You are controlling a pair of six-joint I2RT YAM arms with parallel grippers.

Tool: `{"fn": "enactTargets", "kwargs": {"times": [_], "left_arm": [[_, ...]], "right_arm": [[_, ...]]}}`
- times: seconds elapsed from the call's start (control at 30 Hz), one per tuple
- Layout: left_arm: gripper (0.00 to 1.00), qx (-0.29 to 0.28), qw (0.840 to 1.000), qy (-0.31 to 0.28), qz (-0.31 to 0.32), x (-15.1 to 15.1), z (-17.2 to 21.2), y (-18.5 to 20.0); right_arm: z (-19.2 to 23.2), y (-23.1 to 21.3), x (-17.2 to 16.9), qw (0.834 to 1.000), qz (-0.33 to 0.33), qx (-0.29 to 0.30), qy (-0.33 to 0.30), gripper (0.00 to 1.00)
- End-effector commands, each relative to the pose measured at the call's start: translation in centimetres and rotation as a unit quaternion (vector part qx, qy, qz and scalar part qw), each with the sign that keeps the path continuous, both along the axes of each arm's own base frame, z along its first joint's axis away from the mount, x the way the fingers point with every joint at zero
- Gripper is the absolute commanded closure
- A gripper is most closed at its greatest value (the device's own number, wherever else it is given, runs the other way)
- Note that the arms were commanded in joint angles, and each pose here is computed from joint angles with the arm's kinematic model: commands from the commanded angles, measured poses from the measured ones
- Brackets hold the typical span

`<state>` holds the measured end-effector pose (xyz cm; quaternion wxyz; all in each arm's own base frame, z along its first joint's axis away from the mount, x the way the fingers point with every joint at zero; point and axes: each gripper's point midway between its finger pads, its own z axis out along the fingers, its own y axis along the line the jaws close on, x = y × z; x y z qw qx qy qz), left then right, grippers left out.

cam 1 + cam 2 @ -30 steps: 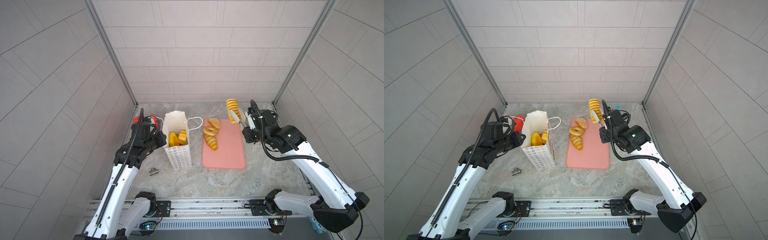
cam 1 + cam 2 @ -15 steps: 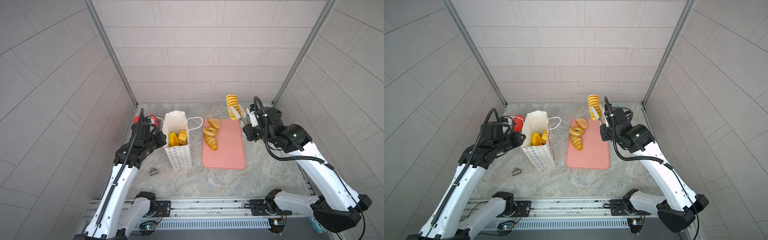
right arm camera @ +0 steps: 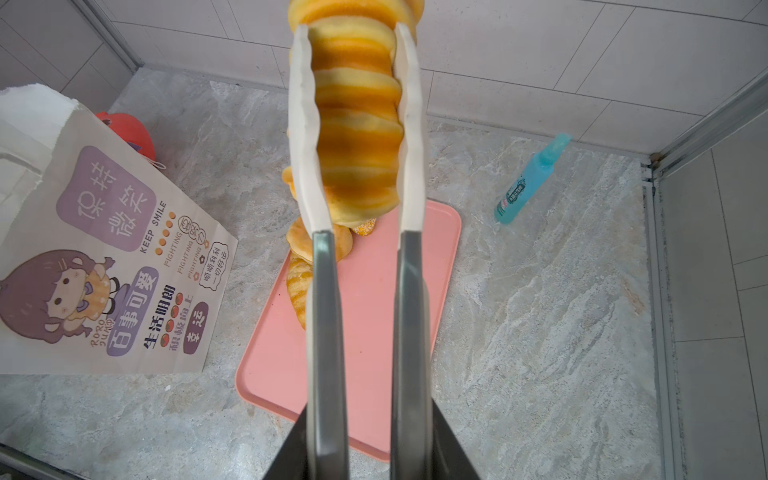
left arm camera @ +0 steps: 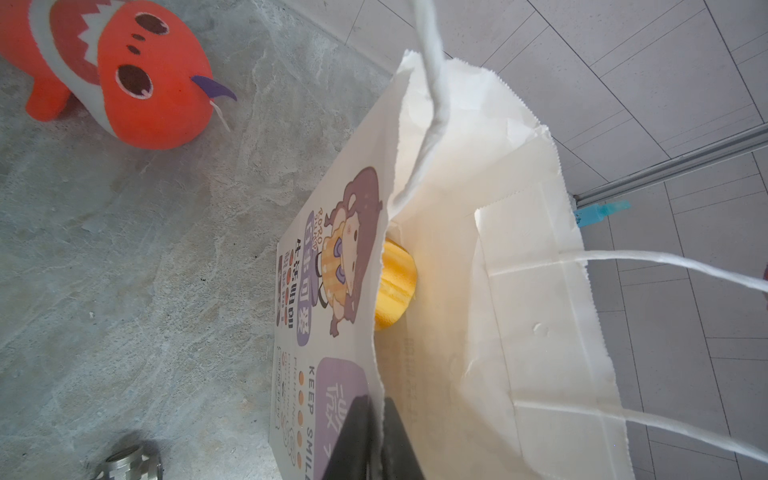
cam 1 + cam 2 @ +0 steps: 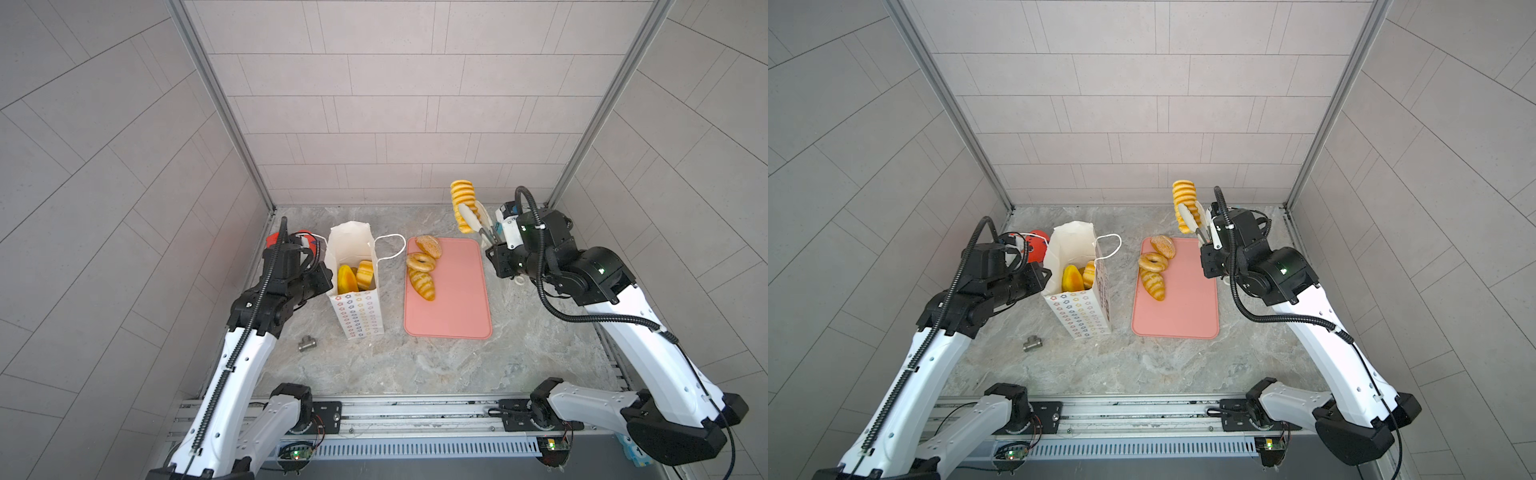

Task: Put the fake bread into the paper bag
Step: 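Lift the pinched spiral roll up off the tray with the right gripper, then carry the spiral roll over the paper bag opening with the right gripper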

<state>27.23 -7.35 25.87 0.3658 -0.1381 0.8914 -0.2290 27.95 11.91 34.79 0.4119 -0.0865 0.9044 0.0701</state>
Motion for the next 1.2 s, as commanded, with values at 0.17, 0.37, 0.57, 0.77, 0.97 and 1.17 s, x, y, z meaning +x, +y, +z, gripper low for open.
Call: {"fn": "enactTargets", "kwargs": {"times": [0.17,0.37,0.57,0.77,0.97,1.17], "left_arm": [[0.88,0.001,1.000,-0.013,0.001,-0.1,0.7,0.1],[0.88,0.002,1.000,-0.013,0.002,-0.1,0.7,0.1],[0.88,-0.001,1.000,-0.014,0.003,-0.1,0.8,0.1],[0.88,0.001,1.000,-0.014,0.004,0.0,0.7,0.1],[0.88,0.000,1.000,-0.015,0.003,0.0,0.8,0.1],[0.88,0.000,1.000,-0.014,0.003,0.0,0.8,0.1]], "right_arm": [[4.1,1.3,-0.5,0.996,0.029,0.063,-0.053,0.67],[4.6,2.2,-0.6,0.994,0.043,0.088,-0.053,0.67],[5.5,3.2,-0.7,0.990,0.059,0.118,-0.056,0.67],[6.3,4.3,-0.9,0.985,0.075,0.147,-0.058,0.67],[6.7,5.6,-1.1,0.979,0.093,0.171,-0.056,0.67],[7.3,6.8,-1.3,0.974,0.110,0.191,-0.054,0.67]]}}
